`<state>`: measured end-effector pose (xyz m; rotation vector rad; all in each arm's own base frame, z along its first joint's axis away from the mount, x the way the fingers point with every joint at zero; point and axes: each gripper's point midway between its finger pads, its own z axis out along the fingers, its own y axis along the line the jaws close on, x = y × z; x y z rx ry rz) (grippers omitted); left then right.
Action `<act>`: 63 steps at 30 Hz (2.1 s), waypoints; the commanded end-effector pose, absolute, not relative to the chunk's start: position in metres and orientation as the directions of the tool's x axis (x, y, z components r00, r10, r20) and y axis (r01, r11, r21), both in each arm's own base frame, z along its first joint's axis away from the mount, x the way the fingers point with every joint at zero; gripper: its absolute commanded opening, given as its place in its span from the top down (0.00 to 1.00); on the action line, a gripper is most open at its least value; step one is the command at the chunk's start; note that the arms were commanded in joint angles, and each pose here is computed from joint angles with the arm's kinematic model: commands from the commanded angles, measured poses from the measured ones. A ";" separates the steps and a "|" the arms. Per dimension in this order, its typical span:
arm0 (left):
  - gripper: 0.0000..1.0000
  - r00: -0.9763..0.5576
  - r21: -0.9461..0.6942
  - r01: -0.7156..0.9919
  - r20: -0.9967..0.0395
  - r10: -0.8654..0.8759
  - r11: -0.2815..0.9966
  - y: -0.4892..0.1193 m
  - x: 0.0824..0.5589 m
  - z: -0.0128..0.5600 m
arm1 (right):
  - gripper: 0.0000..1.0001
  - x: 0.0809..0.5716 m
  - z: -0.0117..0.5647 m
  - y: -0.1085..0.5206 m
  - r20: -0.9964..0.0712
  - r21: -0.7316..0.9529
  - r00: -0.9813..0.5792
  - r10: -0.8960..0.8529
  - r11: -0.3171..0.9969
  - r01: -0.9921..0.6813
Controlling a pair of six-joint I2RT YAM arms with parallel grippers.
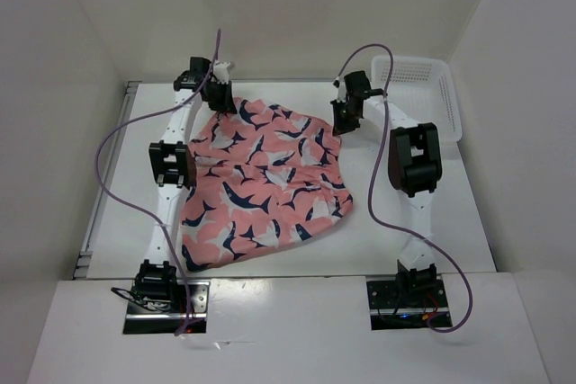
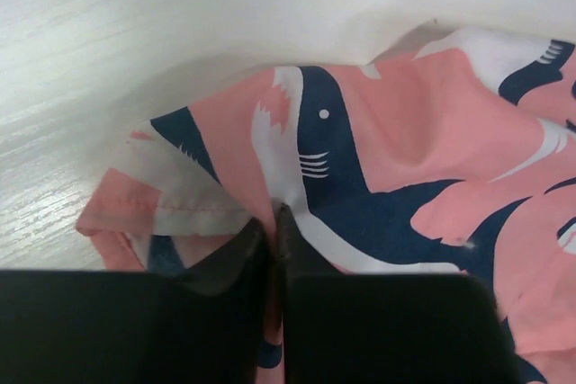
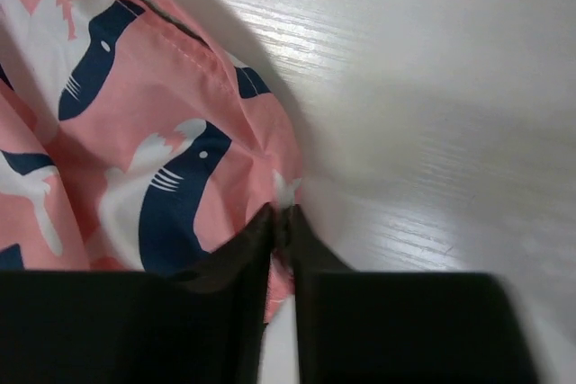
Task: Fold and stack the shorts
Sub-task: Fold the shorts
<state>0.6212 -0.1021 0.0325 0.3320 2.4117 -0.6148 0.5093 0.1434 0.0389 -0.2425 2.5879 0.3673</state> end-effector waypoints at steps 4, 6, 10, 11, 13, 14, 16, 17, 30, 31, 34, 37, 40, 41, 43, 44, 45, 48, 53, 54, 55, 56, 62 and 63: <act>1.00 -0.677 -0.258 0.398 -0.730 0.092 0.880 -0.098 0.640 0.084 | 1.00 0.528 0.086 0.157 -0.613 0.156 -0.778 -0.137 0.945 -0.289; 1.00 -0.616 -0.196 0.383 -0.782 0.092 0.903 -0.090 0.650 0.115 | 1.00 0.534 0.102 0.158 -0.647 0.147 -0.750 -0.140 0.942 -0.302; 1.00 -0.522 -0.092 0.314 -0.848 0.091 0.945 -0.071 0.657 0.177 | 1.00 0.542 0.152 0.156 -0.736 0.055 -0.646 -0.202 0.934 -0.354; 1.00 -0.503 -0.086 0.316 -0.860 0.090 0.945 -0.071 0.652 0.198 | 1.00 0.543 0.160 0.153 -0.747 0.018 -0.622 -0.233 0.929 -0.370; 1.00 -0.496 -0.084 0.326 -0.863 0.095 0.942 -0.077 0.643 0.215 | 1.00 0.540 0.171 0.154 -0.762 -0.023 -0.588 -0.272 0.919 -0.394; 1.00 -0.501 -0.086 0.335 -0.860 0.100 0.938 -0.083 0.633 0.227 | 1.00 0.537 0.186 0.150 -0.776 -0.050 -0.562 -0.286 0.917 -0.396; 1.00 -0.500 -0.069 0.332 -0.859 0.113 0.941 -0.092 0.621 0.243 | 1.00 0.527 0.189 0.151 -0.771 -0.098 -0.538 -0.341 0.898 -0.429; 1.00 -0.518 -0.062 0.312 -0.848 0.115 0.948 -0.088 0.616 0.243 | 1.00 0.521 0.205 0.154 -0.787 -0.126 -0.501 -0.359 0.889 -0.440; 1.00 -0.608 -0.086 0.390 -0.771 0.187 0.917 -0.134 0.529 0.284 | 1.00 0.431 0.233 0.163 -0.752 -0.376 -0.284 -0.595 0.741 -0.557; 1.00 -0.609 -0.077 0.380 -0.771 0.187 0.922 -0.132 0.530 0.284 | 1.00 0.423 0.226 0.166 -0.743 -0.382 -0.276 -0.610 0.725 -0.573; 1.00 -0.595 -0.034 0.338 -0.782 0.185 0.941 -0.121 0.529 0.295 | 1.00 0.414 0.228 0.160 -0.743 -0.387 -0.276 -0.610 0.728 -0.566; 1.00 -0.590 -0.010 0.311 -0.786 0.185 0.950 -0.114 0.529 0.299 | 1.00 0.407 0.221 0.155 -0.736 -0.390 -0.286 -0.614 0.729 -0.562; 1.00 -0.568 0.005 0.333 -0.797 0.205 0.943 -0.131 0.521 0.309 | 1.00 0.405 0.226 0.154 -0.743 -0.401 -0.266 -0.614 0.727 -0.557; 1.00 -0.553 0.015 0.337 -0.806 0.211 0.942 -0.136 0.517 0.317 | 1.00 0.404 0.221 0.154 -0.737 -0.399 -0.274 -0.618 0.725 -0.562; 1.00 -0.508 0.039 0.357 -0.830 0.229 0.933 -0.154 0.505 0.338 | 1.00 0.404 0.224 0.154 -0.750 -0.396 -0.267 -0.606 0.733 -0.553; 1.00 -0.452 0.054 0.350 -0.865 0.219 0.935 -0.159 0.510 0.355 | 1.00 0.404 0.224 0.154 -0.750 -0.396 -0.267 -0.606 0.734 -0.553; 1.00 -0.410 0.066 0.340 -0.887 0.211 0.938 -0.162 0.510 0.369 | 1.00 0.402 0.224 0.154 -0.757 -0.390 -0.267 -0.597 0.740 -0.547; 1.00 -0.275 0.096 0.265 -0.946 0.171 0.960 -0.151 0.507 0.423 | 1.00 0.400 0.225 0.156 -0.769 -0.378 -0.262 -0.584 0.744 -0.551; 1.00 -0.256 0.147 0.111 -0.951 0.172 0.983 -0.130 0.497 0.441 | 1.00 0.398 0.222 0.155 -0.773 -0.371 -0.266 -0.576 0.750 -0.548; 1.00 -0.247 0.145 0.109 -0.954 0.168 0.983 -0.131 0.498 0.443 | 1.00 0.398 0.220 0.155 -0.773 -0.371 -0.266 -0.576 0.750 -0.548; 1.00 -0.246 0.142 0.122 -0.954 0.168 0.982 -0.133 0.498 0.443 | 1.00 0.397 0.224 0.155 -0.777 -0.372 -0.259 -0.573 0.751 -0.545; 1.00 -0.264 0.124 0.202 -0.948 0.176 0.971 -0.146 0.494 0.436 | 1.00 0.397 0.223 0.157 -0.782 -0.361 -0.261 -0.565 0.754 -0.549; 1.00 -0.344 0.081 0.336 -0.917 0.203 0.938 -0.168 0.494 0.405 | 1.00 0.397 0.219 0.157 -0.783 -0.361 -0.260 -0.565 0.754 -0.549; 1.00 -0.365 0.076 0.349 -0.907 0.210 0.934 -0.170 0.495 0.396 | 1.00 0.397 0.216 0.157 -0.783 -0.361 -0.260 -0.565 0.754 -0.549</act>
